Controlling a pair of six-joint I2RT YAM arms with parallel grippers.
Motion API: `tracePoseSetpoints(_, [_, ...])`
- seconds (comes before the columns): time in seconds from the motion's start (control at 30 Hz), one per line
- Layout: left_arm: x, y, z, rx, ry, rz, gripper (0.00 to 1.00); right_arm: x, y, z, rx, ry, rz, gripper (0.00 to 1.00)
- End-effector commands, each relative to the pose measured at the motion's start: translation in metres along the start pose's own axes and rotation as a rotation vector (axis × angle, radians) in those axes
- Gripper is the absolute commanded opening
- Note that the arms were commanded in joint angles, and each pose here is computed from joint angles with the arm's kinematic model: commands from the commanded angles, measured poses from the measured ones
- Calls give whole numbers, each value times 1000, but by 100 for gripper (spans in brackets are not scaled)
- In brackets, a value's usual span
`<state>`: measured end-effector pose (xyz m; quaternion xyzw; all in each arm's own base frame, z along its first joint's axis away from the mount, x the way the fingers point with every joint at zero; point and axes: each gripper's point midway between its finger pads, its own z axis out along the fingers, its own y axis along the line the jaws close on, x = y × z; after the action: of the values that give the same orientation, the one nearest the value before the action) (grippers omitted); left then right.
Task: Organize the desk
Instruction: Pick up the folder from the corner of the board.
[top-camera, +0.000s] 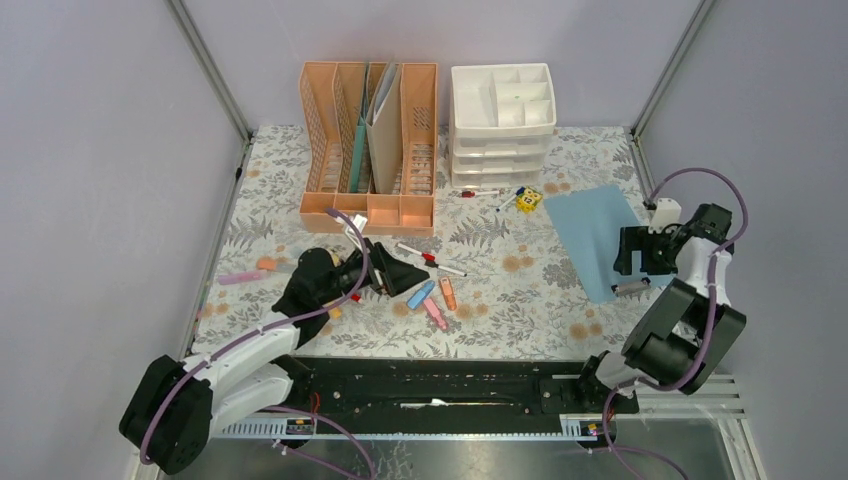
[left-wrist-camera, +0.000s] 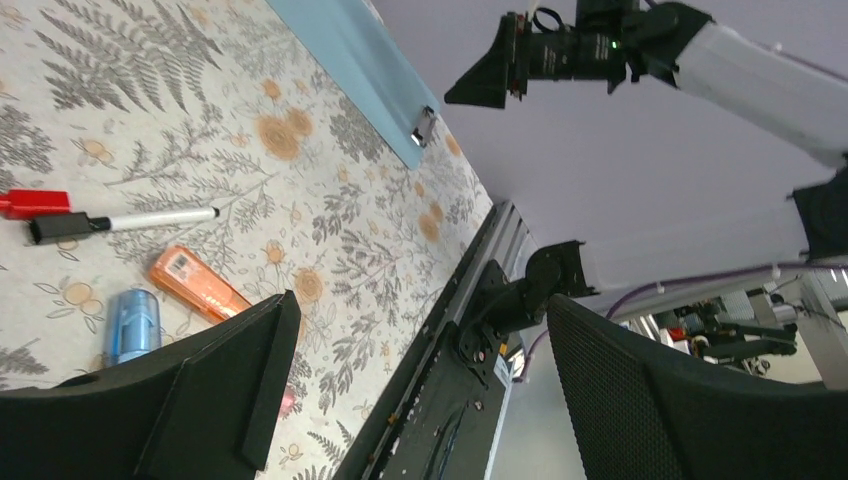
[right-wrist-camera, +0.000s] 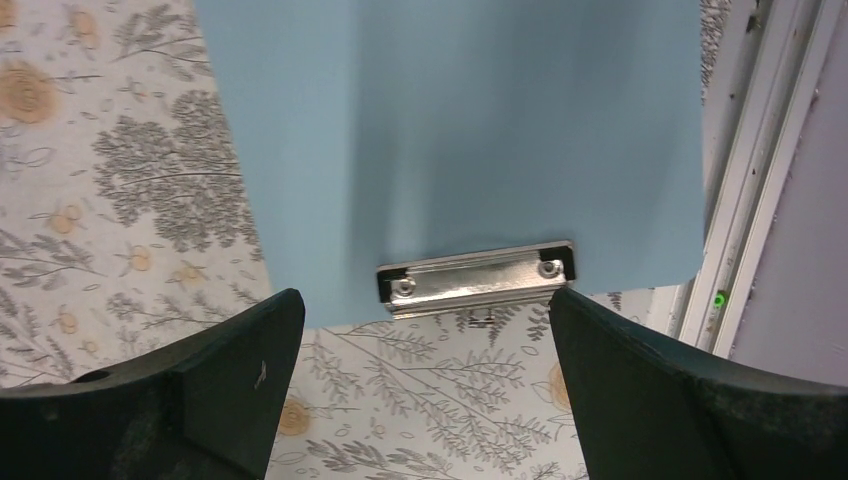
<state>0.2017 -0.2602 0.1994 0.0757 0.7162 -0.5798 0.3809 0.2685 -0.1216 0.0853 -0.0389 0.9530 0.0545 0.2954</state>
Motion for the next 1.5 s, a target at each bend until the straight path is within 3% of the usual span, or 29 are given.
tracePoseSetpoints(0.0, [2,-8,5,44,-31,64,99,-8,-25,2,1,-6,-38,100])
tracePoseSetpoints(0.5, [26,3,18,29,18,36,99,3,-59,39,8,72,-2,100])
tracePoseSetpoints(0.83, [30,7,27,22,38,29,99,25,-46,64,-108,135,27,100])
tracePoseSetpoints(1.03, [32,5,34,27,50,25,99,40,-20,64,-227,158,30,100])
tracePoseSetpoints(1.27, [37,0,39,38,69,19,99,41,-15,60,-228,157,24,100])
tracePoseSetpoints(1.47, [37,-4,41,42,72,18,99,18,-22,40,-165,85,-24,100])
